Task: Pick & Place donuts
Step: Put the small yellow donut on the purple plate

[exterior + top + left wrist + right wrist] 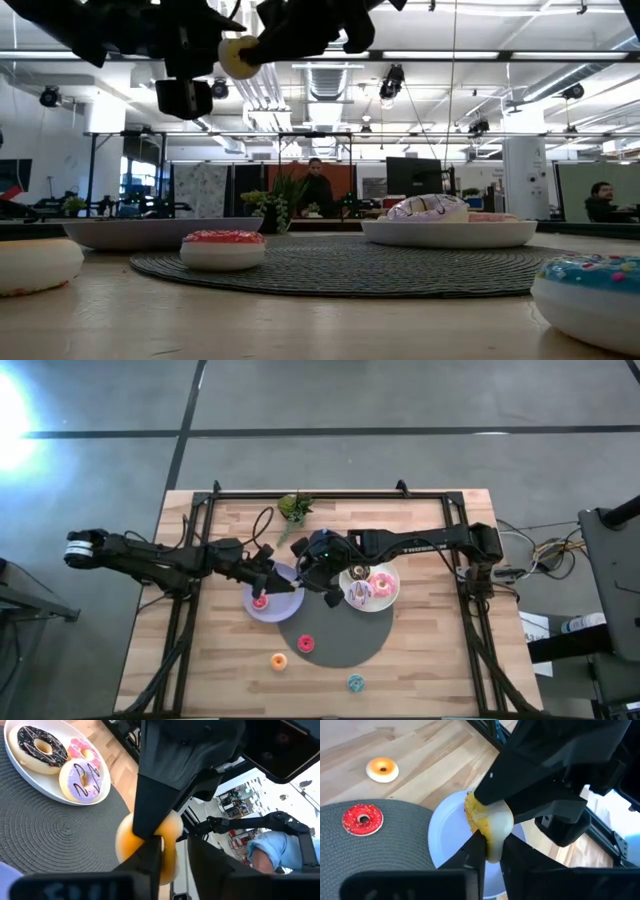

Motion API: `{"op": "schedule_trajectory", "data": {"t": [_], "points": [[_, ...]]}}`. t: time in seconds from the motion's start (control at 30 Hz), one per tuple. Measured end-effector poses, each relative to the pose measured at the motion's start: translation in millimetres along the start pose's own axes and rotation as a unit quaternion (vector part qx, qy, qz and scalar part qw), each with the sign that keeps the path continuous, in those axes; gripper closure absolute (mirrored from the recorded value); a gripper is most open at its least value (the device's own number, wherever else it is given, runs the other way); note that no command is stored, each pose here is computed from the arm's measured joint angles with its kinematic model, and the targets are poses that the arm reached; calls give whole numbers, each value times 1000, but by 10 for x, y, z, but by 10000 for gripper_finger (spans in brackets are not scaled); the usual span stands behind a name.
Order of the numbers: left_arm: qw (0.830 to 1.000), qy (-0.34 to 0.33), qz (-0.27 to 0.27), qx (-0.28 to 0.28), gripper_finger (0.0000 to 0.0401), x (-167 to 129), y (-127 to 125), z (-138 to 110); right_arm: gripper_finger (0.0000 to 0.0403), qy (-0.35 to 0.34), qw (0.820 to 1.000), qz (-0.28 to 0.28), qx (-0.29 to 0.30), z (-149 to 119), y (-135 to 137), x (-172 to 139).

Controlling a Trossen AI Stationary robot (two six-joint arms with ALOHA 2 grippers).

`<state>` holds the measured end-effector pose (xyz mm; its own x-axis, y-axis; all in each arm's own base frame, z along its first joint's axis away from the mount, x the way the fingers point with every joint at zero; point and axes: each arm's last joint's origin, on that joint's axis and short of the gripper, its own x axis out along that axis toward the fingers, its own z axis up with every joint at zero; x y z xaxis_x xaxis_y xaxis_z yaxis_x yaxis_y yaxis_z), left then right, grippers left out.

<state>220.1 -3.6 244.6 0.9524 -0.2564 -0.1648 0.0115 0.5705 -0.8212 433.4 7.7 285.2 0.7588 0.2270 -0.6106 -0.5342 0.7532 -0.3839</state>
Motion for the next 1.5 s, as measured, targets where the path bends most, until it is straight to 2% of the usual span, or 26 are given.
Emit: {"op": "schedule_trajectory", "data": {"t": [0.17,0.3,0.37,0.47,0.57,0.63,0.73,0.83,1.03,1.13,1.27,1.3,1.37,1.5], "points": [[1000,12,14,-23,282,-45,3,-24,388,23,999,-2,41,-60,-15,-8],[995,44,84,-42,276,-158,52,-143,389,45,989,-5,139,-226,-89,-21],[990,41,132,-37,276,-248,37,-210,389,55,974,-14,219,-346,-157,-3],[985,6,174,-5,276,-365,-139,-237,389,65,933,-8,353,-568,-265,109],[976,-26,214,36,276,-479,-382,-242,389,78,897,13,435,-749,-322,350],[966,-44,246,64,276,-544,-537,-242,389,78,880,35,467,-790,-349,535],[952,-52,289,89,276,-632,-715,-248,390,81,864,70,491,-791,-393,775],[942,-48,318,93,276,-685,-810,-268,390,97,859,77,496,-794,-458,975],[941,-46,320,105,276,-699,-908,-339,390,89,841,66,529,-775,-680,1224],[940,-56,316,114,276,-717,-931,-364,390,100,821,66,558,-826,-734,1355],[941,-65,309,121,276,-760,-950,-370,383,128,782,78,605,-987,-648,1490],[941,-65,307,124,276,-771,-954,-368,378,134,777,79,610,-1024,-624,1526],[941,-66,304,132,276,-798,-963,-353,366,139,771,78,616,-1044,-604,1545],[939,-70,302,148,276,-832,-974,-329,340,131,781,36,609,-1024,-621,1572]]}}
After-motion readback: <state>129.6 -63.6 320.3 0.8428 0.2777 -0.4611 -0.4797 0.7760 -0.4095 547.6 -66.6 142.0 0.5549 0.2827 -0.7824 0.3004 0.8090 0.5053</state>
